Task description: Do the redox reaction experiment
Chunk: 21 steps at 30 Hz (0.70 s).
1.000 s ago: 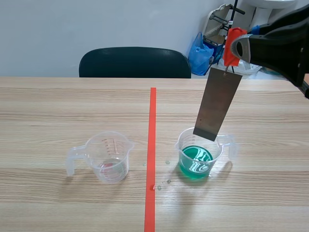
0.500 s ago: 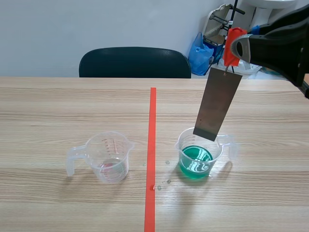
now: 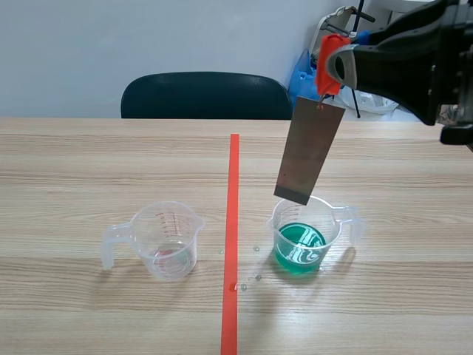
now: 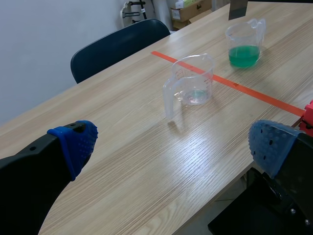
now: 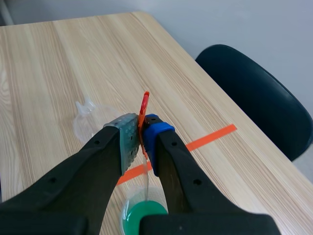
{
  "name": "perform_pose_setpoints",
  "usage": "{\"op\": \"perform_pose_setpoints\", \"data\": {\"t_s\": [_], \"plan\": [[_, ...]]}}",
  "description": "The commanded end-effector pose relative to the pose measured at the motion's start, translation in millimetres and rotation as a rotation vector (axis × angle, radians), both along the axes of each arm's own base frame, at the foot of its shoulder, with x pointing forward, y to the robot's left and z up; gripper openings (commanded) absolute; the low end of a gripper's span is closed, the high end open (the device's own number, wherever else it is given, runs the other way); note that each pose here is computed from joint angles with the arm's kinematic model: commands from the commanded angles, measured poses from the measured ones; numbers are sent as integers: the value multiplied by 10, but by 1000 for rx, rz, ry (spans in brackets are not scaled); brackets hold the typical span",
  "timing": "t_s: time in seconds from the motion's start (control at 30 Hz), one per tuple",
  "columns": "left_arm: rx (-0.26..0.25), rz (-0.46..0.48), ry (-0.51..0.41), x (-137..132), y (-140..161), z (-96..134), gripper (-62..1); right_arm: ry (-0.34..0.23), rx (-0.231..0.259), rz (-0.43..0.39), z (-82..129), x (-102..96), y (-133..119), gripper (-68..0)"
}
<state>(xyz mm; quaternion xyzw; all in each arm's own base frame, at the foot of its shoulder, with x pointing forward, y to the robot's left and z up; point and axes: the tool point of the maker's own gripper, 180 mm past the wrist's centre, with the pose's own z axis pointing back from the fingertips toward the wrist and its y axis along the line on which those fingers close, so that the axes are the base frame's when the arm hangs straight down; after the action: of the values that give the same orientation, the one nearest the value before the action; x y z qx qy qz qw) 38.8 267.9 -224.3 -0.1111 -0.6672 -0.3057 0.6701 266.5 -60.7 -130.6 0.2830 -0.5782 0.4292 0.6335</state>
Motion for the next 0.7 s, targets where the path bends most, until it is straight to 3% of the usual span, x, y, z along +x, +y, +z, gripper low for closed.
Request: {"op": "perform_pose_setpoints", "data": {"t_s": [0.0, 0.47, 0.67], "plan": [[-28, -1, -41, -3, -16, 91, 14, -46, 23, 32, 149, -16, 68, -667], [-25, 1, -36, -2, -13, 81, 14, -69, 73, 160, 279, -48, 599, -667], [-25, 1, -36, -2, -13, 81, 14, -89, 72, 193, 297, -51, 872, -667]]}}
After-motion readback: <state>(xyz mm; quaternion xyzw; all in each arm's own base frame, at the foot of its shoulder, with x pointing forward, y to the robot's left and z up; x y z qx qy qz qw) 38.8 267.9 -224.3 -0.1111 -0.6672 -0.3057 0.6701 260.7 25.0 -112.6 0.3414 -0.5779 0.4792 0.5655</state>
